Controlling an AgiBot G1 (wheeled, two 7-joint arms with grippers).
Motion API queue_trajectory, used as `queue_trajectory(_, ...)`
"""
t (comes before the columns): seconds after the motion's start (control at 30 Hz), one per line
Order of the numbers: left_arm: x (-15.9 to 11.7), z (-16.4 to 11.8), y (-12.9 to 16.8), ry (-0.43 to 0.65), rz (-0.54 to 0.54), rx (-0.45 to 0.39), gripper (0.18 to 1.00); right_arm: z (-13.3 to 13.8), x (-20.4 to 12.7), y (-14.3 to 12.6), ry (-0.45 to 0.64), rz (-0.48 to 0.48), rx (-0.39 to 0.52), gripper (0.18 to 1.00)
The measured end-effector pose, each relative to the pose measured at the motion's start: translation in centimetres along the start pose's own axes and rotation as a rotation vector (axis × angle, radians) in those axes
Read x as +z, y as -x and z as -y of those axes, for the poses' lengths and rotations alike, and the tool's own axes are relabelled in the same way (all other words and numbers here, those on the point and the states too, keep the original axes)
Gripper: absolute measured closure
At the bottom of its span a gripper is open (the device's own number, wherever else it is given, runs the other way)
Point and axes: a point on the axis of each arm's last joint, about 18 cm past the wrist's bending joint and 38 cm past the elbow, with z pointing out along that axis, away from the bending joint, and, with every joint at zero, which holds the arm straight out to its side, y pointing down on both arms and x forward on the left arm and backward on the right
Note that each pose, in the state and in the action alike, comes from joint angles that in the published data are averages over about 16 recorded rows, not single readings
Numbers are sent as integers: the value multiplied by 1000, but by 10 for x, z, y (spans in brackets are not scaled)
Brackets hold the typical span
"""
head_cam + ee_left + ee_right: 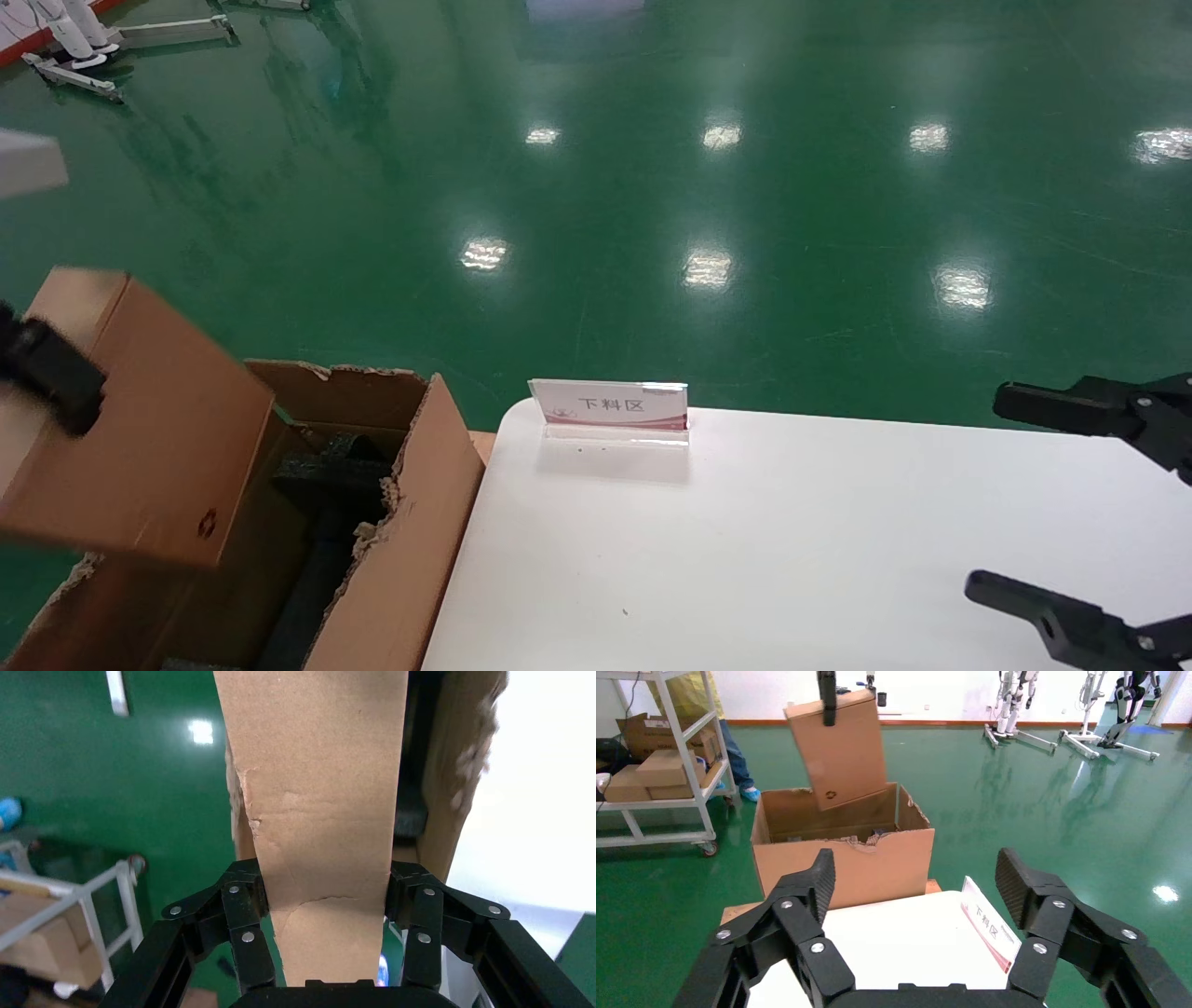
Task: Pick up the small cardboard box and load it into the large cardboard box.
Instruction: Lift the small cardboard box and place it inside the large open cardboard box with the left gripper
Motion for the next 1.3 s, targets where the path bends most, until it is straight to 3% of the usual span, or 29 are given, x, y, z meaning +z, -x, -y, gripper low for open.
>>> queue_trajectory(0.33,24,-12,8,111,-14,18,758,0,0,0,0,0,0,300)
queue_trajectory(0.77,67,-11,13,233,-72,64,759,0,0,0,0,0,0,194)
queue_trajectory(1.3,102,-3,25,283,-106,71,760,0,0,0,0,0,0,185)
